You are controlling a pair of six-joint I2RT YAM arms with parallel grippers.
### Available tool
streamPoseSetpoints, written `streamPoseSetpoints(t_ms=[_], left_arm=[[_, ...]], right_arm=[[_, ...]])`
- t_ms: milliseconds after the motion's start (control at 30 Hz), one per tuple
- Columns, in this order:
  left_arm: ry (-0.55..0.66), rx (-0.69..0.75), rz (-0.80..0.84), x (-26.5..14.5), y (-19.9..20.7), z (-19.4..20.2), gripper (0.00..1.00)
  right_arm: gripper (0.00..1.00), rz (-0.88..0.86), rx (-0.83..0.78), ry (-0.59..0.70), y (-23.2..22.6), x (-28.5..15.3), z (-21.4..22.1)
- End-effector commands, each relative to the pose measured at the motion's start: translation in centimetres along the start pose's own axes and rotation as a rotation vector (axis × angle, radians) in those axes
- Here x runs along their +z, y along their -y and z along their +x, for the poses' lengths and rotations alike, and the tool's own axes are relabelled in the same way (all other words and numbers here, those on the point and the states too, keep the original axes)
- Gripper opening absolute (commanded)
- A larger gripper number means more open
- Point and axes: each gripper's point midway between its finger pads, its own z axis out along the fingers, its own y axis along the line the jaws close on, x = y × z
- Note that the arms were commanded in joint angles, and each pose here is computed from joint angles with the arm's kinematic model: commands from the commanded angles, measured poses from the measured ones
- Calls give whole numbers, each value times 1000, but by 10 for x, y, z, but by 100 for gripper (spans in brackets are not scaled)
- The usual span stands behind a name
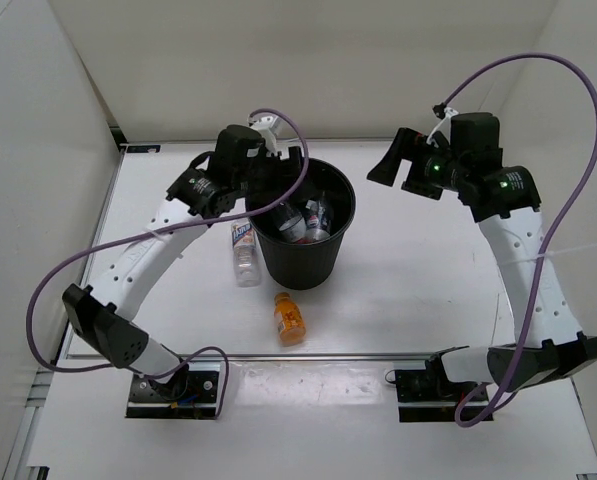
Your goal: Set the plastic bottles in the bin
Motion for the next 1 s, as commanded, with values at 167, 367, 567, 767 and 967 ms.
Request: streamPoseSetpoints(t_ms=[167, 367, 567, 767, 967], left_arm=[[339, -123, -460, -101, -90, -45, 100], [177, -308, -503, -71, -179, 27, 100], [171, -325, -372, -50, -221, 64, 100], [46, -372, -233, -11, -237, 100, 100], [-50, -405, -160, 24, -251, 127, 100]], right_arm=[[100, -51, 0, 109, -7, -35, -21], [100, -61, 8, 77, -6, -33, -11], [100, -88, -13, 62, -15, -39, -15], [100, -132, -38, 46, -28, -51, -18], [100, -162, -38, 5, -33, -50, -13]])
